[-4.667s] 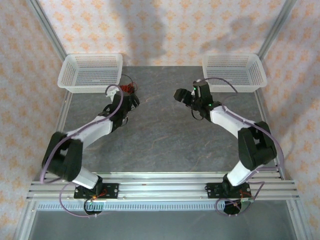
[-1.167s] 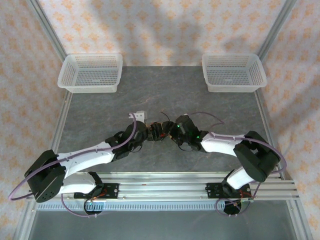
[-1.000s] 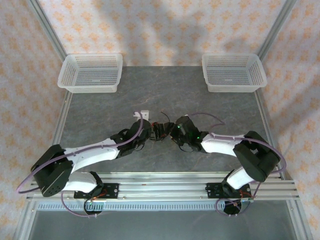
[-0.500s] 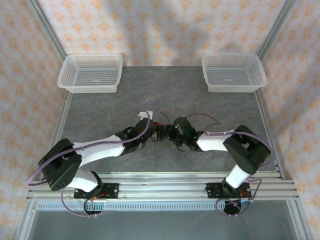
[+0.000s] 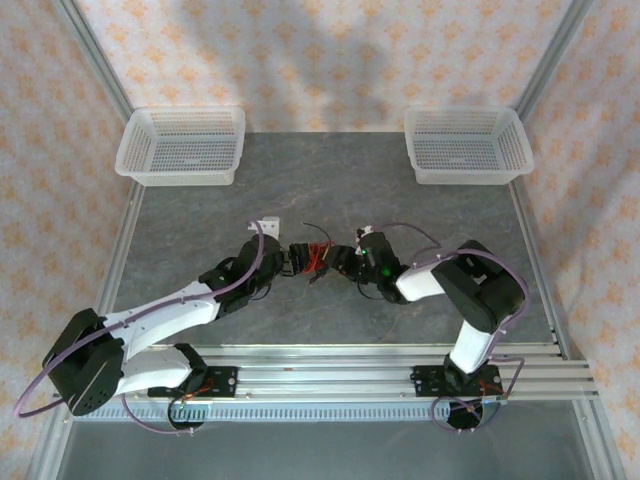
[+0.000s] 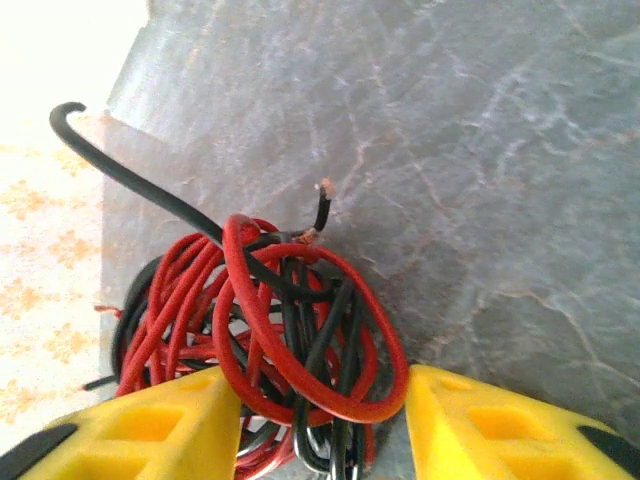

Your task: Untangle the cables

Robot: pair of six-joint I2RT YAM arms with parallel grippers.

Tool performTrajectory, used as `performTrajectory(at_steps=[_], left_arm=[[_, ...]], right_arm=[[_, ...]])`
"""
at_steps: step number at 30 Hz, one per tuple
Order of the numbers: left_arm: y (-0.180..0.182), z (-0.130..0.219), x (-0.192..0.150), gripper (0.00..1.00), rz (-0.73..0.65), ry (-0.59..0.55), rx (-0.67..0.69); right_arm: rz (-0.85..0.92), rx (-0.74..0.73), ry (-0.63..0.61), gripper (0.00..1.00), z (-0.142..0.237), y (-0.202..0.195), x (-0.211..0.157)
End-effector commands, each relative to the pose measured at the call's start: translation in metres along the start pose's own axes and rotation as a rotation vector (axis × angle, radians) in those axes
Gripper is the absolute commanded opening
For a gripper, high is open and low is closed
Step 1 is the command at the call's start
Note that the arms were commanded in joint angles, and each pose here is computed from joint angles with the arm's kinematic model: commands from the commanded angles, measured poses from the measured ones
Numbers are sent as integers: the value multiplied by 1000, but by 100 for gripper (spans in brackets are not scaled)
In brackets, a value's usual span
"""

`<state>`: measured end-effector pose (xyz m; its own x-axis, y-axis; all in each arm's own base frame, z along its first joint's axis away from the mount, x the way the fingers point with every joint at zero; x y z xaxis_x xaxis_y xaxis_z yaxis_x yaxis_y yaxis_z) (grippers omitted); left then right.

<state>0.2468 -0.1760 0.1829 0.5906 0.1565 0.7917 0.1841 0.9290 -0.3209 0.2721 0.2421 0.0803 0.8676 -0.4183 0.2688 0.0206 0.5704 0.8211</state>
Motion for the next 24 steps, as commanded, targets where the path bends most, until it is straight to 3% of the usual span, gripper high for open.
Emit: performTrajectory(at_steps=[1,9,11,16,22,24], left_arm=[[3,0,-8,75,-17,29,-5],[4,-14,-22,76,2,58,-17],[4,-18,-26,76,6,65,-21],[3,-23,-32,76,14,70,-51],[1,-21,-33,76,-2,87,-47],[-6,-19,-32,75,-15,94,-36]], right_arm=[[46,21,58,51,-11,-5,-7],[69,54,124,51,-16,-2,-13],[77,61,146,44,-19,-2,-15],[97,71,153,15,-21,-2,-17],[146,72,99,0,-10,7,-10],[156,64,62,0,-1,12,-6]])
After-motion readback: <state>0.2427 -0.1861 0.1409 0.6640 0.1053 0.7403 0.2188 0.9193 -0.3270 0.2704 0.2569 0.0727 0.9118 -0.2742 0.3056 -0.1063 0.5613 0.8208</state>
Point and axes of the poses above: each hand's point on the last joint's axis, 136 mm out from that joint toward the fingers, its own z axis back along the fingers, its own y axis along the line the jaws close on, x = y × z, the point moved 7 cm from there along z, back along the fingers, and after that the axes turned 3 degrees about -z, right-handed, at the moved point
